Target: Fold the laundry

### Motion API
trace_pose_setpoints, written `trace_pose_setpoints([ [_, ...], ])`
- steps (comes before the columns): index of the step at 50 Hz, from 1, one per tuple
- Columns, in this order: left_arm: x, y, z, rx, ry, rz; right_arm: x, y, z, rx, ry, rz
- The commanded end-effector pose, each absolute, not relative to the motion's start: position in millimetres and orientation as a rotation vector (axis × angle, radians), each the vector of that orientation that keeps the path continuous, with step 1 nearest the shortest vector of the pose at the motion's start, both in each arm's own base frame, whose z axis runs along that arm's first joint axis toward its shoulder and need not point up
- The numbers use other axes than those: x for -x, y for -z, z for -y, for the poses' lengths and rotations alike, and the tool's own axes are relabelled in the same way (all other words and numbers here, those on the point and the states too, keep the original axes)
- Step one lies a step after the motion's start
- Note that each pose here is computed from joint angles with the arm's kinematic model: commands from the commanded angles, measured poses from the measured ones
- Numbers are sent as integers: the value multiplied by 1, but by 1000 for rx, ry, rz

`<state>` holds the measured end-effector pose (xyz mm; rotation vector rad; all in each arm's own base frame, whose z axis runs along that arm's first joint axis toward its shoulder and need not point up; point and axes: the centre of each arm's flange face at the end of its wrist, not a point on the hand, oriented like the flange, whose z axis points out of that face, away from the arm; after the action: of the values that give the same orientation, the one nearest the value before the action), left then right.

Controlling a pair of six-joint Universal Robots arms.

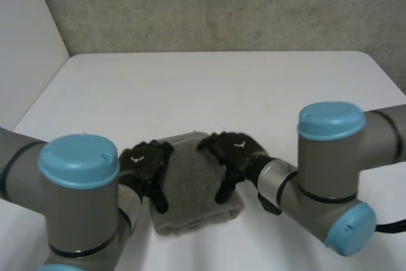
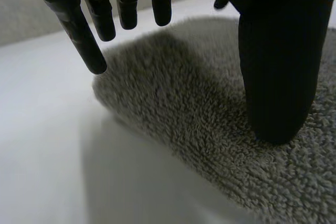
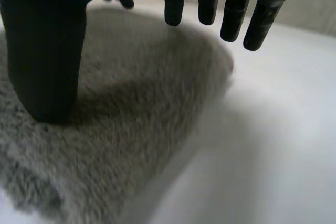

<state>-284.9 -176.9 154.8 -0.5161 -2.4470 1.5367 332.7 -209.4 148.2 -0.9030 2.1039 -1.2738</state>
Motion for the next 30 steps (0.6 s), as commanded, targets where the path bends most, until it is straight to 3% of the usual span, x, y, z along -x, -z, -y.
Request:
trace_pose_setpoints([
  [1,286,-145,178,539,-1517,2474,-335,-130,209,1036,1261,-2127],
  [7,293,-183,183,512,-1620,2360,-334,-154,215,1017,1360,-2095],
  [9,296,-229,183,473,-1711,2240,-332,-204,222,957,1544,-2008],
  [10,296,-229,183,473,-1712,2239,-332,-204,222,957,1545,-2008],
  [12,296,-276,188,417,-1807,2127,-318,-255,235,834,1766,-1961],
  [13,296,-276,188,416,-1807,2126,-318,-256,235,834,1767,-1961],
  [14,294,-298,193,378,-1856,2081,-309,-282,242,750,1888,-1946],
  [15,294,-299,193,377,-1856,2080,-297,-306,247,660,1998,-1940],
  [17,279,-332,207,305,-1920,2075,-285,-324,252,583,2088,-1950],
  [18,279,-333,207,305,-1921,2075,-284,-325,252,582,2089,-1951],
  [20,263,-366,217,265,-1963,2106,-257,-352,259,442,2212,-1997],
  [25,244,-377,214,253,-1884,2257,-235,-370,260,380,2241,-2058],
  [30,245,-375,213,271,-1870,2246,-233,-369,259,386,2218,-2083],
])
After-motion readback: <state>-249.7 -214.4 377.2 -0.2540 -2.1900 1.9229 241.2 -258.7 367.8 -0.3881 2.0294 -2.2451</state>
